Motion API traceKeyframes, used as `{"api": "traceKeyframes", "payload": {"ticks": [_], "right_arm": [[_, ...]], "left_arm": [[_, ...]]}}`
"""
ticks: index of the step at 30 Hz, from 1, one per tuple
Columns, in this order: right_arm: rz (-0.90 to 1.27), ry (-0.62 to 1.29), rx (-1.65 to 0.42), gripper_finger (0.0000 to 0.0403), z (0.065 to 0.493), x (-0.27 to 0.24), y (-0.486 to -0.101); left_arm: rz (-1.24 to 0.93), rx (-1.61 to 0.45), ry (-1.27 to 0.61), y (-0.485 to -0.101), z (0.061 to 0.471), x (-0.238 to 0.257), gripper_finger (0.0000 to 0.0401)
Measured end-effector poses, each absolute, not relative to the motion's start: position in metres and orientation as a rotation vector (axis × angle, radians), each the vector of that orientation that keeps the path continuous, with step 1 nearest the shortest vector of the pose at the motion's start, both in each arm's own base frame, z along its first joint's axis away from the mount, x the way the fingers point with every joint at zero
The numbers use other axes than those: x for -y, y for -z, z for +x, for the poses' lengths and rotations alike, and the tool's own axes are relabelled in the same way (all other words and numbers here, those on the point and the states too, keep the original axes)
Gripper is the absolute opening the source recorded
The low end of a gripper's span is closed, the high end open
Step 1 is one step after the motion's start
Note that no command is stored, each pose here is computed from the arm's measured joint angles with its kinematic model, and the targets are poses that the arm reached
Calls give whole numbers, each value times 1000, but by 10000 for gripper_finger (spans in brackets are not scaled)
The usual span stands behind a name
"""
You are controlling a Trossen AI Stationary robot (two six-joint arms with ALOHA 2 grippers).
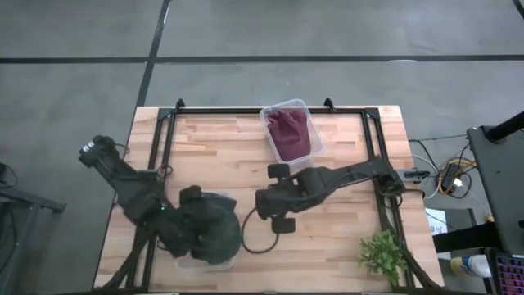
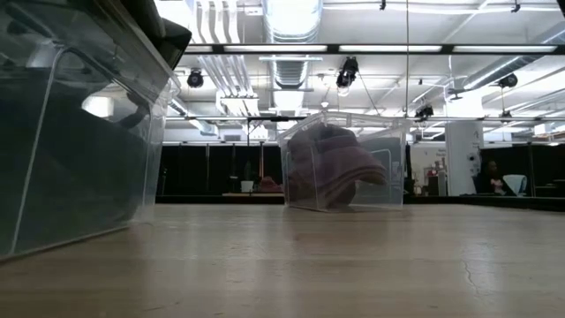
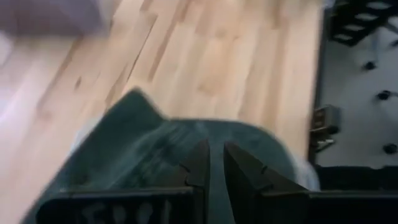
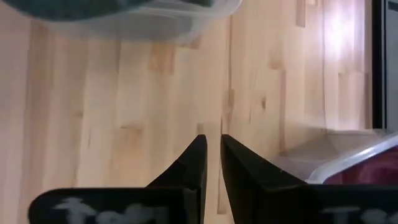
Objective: Pick & Place hat
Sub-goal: Put the green cap into the bottom transparent bin, then return to Home Position
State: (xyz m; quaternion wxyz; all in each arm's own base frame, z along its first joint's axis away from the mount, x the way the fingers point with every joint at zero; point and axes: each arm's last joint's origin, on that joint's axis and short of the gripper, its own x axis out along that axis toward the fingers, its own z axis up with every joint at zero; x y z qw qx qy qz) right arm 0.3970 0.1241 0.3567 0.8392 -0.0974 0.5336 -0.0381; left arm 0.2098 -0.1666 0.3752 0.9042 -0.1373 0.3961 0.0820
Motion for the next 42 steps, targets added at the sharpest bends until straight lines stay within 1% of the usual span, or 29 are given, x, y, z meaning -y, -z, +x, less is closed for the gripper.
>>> {"api": "traceKeyframes", "payload": {"ticks": [3, 7, 9, 13, 15, 18, 23, 25, 27, 29, 34, 36, 39, 42], "right_arm": [[-216, 101, -1126, 43, 392, -132, -358], [-224, 132, -1104, 43, 388, -140, -360], [-211, 140, -1099, 43, 387, -143, -360], [-190, 146, -1094, 43, 385, -148, -360], [-190, 146, -1093, 43, 384, -150, -360], [-206, 154, -1085, 43, 383, -153, -360], [-223, 168, -1076, 43, 383, -153, -360], [-224, 169, -1075, 43, 383, -153, -360], [-226, 168, -1075, 43, 383, -153, -360], [-228, 166, -1075, 43, 383, -153, -360], [-228, 168, -1072, 43, 384, -153, -360], [-231, 172, -1068, 43, 384, -153, -360], [-243, 183, -1063, 43, 384, -152, -361], [-246, 184, -1062, 43, 384, -152, -361]], "left_arm": [[-327, -842, -177, -354, 218, 167, 39], [-436, -900, -4, -330, 233, 171, 39], [-490, -954, 48, -314, 238, 169, 39], [-621, -1101, 3, -286, 235, 162, 39], [-681, -1222, -7, -275, 229, 160, 39], [-732, -1349, -8, -270, 221, 160, 39], [-767, -1383, -39, -272, 216, 156, 39], [-761, -1404, -60, -267, 215, 155, 39], [-750, -1457, -90, -257, 212, 152, 39], [-729, -1534, -161, -240, 206, 147, 39], [-754, -1610, -175, -207, 200, 142, 39], [-766, -1610, -156, -205, 199, 143, 39], [-780, -1568, -115, -215, 203, 144, 39], [-770, -1471, -102, -236, 206, 144, 39]]}}
